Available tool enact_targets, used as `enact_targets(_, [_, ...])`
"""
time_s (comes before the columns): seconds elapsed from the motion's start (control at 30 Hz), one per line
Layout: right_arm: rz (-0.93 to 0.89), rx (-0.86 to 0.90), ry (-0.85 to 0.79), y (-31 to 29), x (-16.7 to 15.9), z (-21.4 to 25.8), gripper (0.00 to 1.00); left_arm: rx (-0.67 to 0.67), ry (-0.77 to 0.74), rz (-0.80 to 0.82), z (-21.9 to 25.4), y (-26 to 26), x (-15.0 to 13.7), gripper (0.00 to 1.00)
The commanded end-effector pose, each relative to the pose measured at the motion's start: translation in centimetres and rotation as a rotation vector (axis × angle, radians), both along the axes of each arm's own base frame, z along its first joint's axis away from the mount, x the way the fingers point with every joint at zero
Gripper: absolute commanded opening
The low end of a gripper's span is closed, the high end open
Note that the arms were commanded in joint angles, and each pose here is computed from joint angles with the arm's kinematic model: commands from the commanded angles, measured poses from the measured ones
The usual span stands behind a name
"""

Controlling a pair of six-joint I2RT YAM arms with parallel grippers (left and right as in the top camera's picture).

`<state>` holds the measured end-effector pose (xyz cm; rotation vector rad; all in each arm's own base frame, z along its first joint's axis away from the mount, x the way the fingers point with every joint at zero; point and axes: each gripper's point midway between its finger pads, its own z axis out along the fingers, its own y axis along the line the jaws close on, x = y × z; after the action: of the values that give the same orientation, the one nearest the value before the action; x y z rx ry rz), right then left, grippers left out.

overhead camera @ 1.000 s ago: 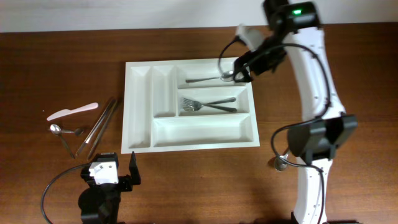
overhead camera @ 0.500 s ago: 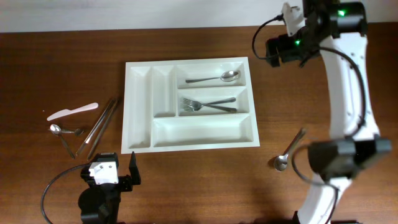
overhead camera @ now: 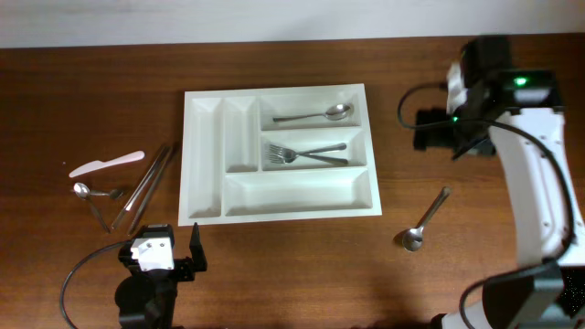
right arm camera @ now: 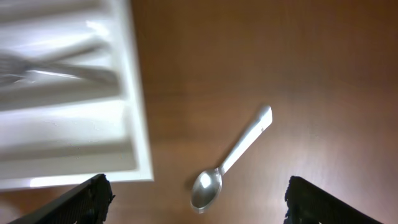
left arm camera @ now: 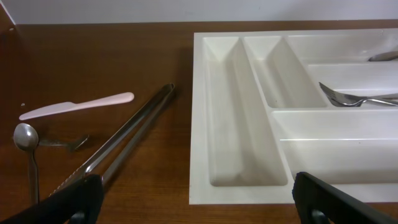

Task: Pack container
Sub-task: 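Lower the right gripper onto the silver spoon on the right and grasp it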

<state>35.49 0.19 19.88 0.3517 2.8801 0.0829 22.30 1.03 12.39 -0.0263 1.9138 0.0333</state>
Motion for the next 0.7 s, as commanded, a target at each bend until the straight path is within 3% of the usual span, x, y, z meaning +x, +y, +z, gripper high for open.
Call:
enact_targets(0.0, [-0.363,-0.053,0.076,-2.3,-2.2,-2.1,0.91,0.015,0.000,-0.013,0.0,-0.1,0.0,0.99])
enact_targets(0.4, [-0.831,-0.032,0.260,-2.1,-7.6,-8.7,0.88,0.015,0.000,-0.013,0.0,-0.1,0.0,0.99])
enact_targets(0.67, [-0.847,0.118,0.357,0.8,-9.5,-14.4,0.84,0.015,0.000,-0.013,0.0,-0.1,0.0,0.99])
